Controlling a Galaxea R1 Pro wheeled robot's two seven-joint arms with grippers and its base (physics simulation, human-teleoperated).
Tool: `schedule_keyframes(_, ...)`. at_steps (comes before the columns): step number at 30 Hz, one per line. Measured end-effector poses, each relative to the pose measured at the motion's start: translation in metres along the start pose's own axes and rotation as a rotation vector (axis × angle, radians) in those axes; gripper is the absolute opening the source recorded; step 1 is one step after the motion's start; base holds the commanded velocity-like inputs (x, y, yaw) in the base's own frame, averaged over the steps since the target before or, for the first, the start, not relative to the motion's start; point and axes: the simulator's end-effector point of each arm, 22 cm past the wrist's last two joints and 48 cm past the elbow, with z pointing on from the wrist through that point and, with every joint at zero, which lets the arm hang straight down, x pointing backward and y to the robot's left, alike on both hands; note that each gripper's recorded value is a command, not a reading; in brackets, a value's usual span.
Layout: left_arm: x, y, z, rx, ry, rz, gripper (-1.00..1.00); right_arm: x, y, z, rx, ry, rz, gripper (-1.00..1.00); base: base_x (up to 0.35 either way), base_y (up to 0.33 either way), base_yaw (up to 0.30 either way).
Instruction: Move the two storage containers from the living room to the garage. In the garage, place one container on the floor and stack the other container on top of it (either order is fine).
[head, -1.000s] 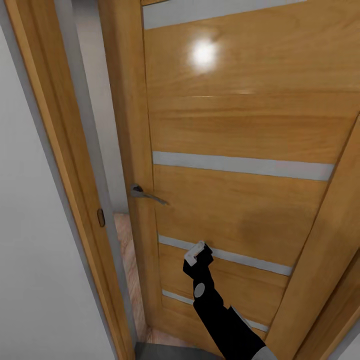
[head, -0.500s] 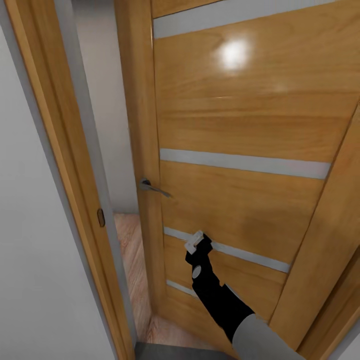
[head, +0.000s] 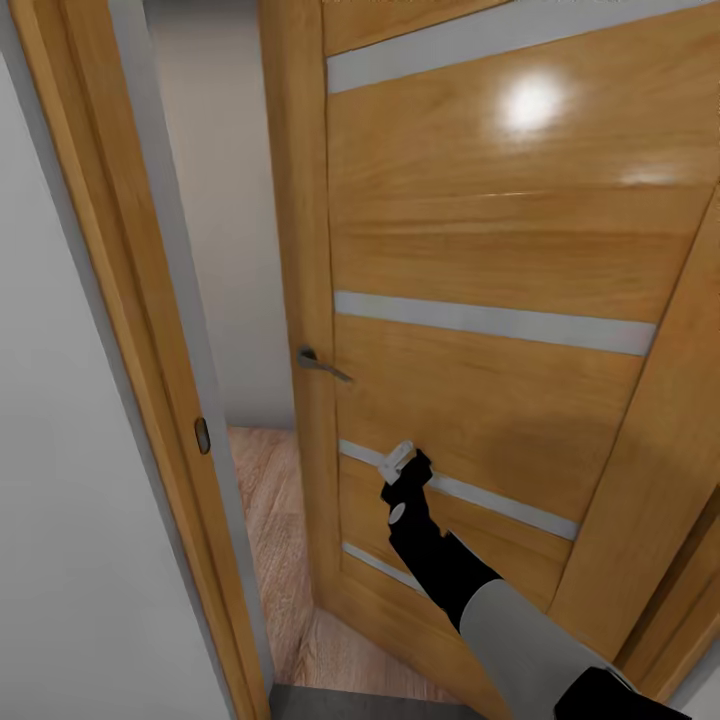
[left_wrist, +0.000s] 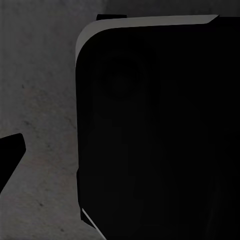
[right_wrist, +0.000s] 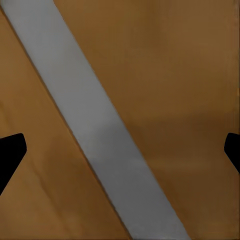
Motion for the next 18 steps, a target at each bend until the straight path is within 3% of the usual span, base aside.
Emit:
schedule_keyframes(5, 0.0, 0.0, 0.0, 0.0, 0.0, 0.0, 1.0, -0.007, -0.02, 0.009, 0.034, 0.006, -0.024, 1.0, 0.0, 0.0, 0.0)
schedule_keyframes(9, 0.0, 0.0, 0.0, 0.0, 0.0, 0.0, 1.0, -0.012, -0.038, 0.015, 0.066, 0.015, 0.005, 1.0, 0.0, 0.0, 0.0)
schedule_keyframes(12, 0.0, 0.0, 0.0, 0.0, 0.0, 0.0, 1.0, -0.023, -0.06, 0.018, 0.118, 0.007, -0.007, 1.0, 0.0, 0.0, 0.0)
schedule_keyframes(18, 0.0, 0.0, 0.0, 0.0, 0.0, 0.0, 1.0, -0.024, -0.079, 0.028, 0.127, 0.037, 0.004, 1.0, 0.0, 0.0, 0.0)
